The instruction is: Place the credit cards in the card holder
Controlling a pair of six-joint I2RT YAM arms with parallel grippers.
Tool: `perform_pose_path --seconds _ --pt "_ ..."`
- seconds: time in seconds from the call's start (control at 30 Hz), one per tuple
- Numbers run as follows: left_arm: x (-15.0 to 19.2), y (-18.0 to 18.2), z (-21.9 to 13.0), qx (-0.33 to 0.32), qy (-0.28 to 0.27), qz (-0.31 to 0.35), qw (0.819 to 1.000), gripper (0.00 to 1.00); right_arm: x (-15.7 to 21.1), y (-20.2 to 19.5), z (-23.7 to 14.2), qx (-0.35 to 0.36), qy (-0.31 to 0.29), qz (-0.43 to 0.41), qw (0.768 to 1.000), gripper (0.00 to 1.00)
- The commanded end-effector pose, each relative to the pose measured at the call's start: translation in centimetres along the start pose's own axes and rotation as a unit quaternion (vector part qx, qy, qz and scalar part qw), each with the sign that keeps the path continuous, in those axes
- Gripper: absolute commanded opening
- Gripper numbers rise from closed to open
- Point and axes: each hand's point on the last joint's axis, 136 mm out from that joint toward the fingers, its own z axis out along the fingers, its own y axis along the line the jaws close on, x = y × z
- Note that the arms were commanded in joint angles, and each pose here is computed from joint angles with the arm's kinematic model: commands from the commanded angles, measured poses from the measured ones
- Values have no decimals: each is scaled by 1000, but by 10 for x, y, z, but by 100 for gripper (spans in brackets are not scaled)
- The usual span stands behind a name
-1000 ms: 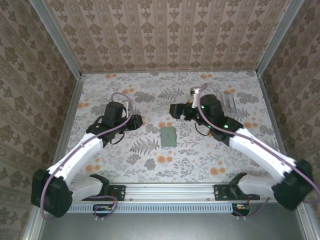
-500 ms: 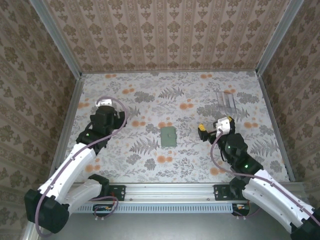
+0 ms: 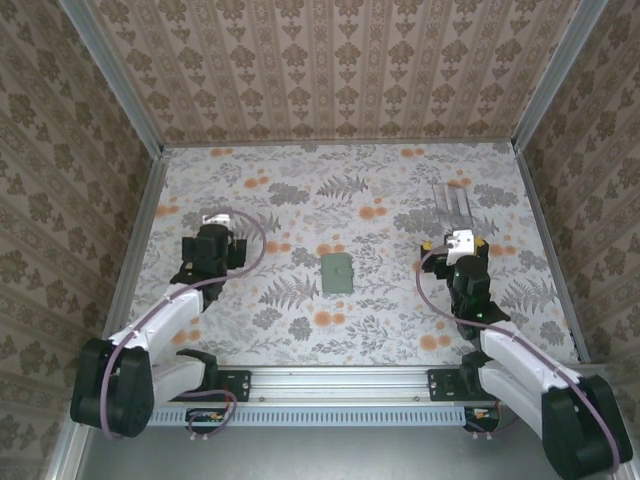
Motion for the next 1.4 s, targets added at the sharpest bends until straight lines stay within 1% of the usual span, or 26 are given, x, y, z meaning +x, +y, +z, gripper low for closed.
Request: perform_pose_path --seconds 0.0,0.07,0.1,0.13,0.23,0.27,0.33,0.37,0.43,0.47,0.5,0.57,0.63,0.67,0.7,0.77,1.37 --pt "-18 -7 12 59 -81 12 995 100 -18 5 10 -19 -45 37 998 100" --pt "-12 -7 25 92 -85 -13 992 100 -22 9 16 -33 -50 33 998 100" --pt "-13 -8 29 105 -77 -15 991 100 -23 11 20 -37 -52 32 997 100" --pt "-17 -13 33 124 -81 -7 989 100 -24 13 25 -39 -53 30 997 100" --pt "-34 -22 39 164 -128 -9 978 100 -29 15 41 -39 -53 32 997 100" --pt "-36 -22 43 165 -122 -2 979 100 -29 16 46 -39 -46 26 998 100" --pt "-33 -19 55 153 -122 -7 981 100 -25 13 52 -36 -50 24 998 100" --pt "-31 -10 60 142 -118 -28 983 100 -24 11 53 -36 -62 29 997 100" --pt "-22 6 69 121 -117 -66 984 100 -5 12 62 -40 -55 34 997 100" --pt "-17 10 70 104 -119 -73 985 100 -6 15 65 -47 -67 31 996 100" --pt "-19 11 71 94 -131 -67 985 100 -5 19 66 -54 -67 23 996 100" --pt "-16 9 72 94 -119 -66 986 100 -1 25 70 -74 -29 14 997 100" --pt "-16 9 72 94 -118 -67 986 100 -1 19 83 -66 -11 30 997 100" --pt "-16 11 72 89 -119 -69 986 100 1 14 89 -59 14 40 997 100" --pt "-17 12 73 87 -119 -70 987 100 1 9 94 -58 21 55 997 100" --pt "-16 12 73 85 -118 -70 987 100 1 2 95 -48 24 68 996 100" --pt "-16 11 73 81 -116 -68 988 100 0 2 95 -47 22 66 996 100"
